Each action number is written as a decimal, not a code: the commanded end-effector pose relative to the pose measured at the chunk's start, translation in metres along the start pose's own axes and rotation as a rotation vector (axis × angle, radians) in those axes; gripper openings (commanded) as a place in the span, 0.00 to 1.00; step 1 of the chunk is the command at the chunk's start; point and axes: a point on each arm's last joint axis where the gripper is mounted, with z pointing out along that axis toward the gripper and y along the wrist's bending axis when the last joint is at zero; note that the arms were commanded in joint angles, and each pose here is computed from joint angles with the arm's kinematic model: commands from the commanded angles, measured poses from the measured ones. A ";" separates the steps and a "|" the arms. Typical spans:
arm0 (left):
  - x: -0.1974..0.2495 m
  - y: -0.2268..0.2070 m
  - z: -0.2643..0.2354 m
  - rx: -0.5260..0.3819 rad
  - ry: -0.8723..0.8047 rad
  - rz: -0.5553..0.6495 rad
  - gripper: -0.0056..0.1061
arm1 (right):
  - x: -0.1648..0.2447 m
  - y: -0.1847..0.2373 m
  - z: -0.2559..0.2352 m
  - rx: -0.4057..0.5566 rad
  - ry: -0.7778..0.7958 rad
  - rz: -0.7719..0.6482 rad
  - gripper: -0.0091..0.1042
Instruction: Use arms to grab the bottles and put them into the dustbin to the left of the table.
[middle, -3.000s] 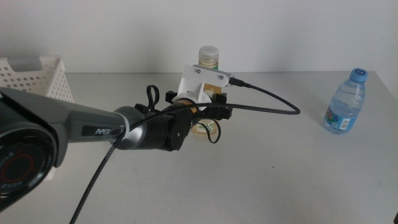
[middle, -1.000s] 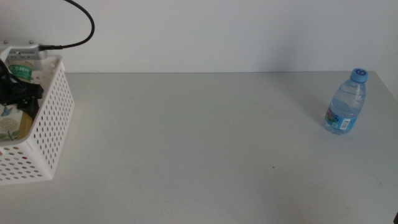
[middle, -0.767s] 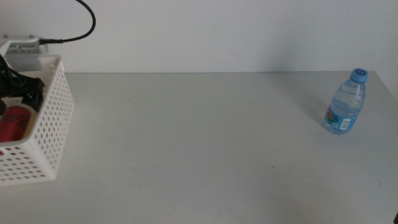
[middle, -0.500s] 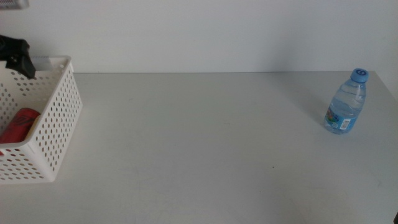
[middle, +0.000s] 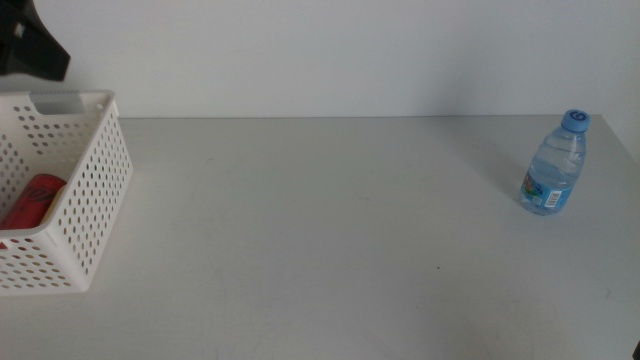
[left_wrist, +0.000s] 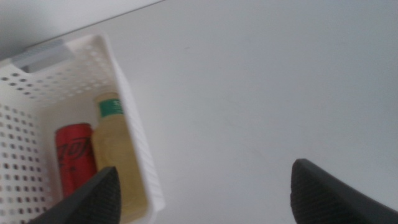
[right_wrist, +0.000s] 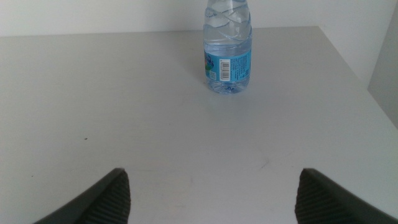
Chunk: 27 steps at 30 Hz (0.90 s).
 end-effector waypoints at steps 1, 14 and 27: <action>0.010 -0.024 -0.022 0.041 -0.088 -0.008 0.89 | -0.010 0.000 -0.003 0.011 -0.102 -0.013 0.68; 0.137 -0.078 -0.002 0.133 -0.400 -0.047 0.89 | -0.010 0.000 -0.003 0.011 -0.102 -0.013 0.68; 0.188 -0.082 -0.008 0.194 -0.471 -0.110 0.89 | -0.010 0.000 -0.003 0.011 -0.102 -0.013 0.68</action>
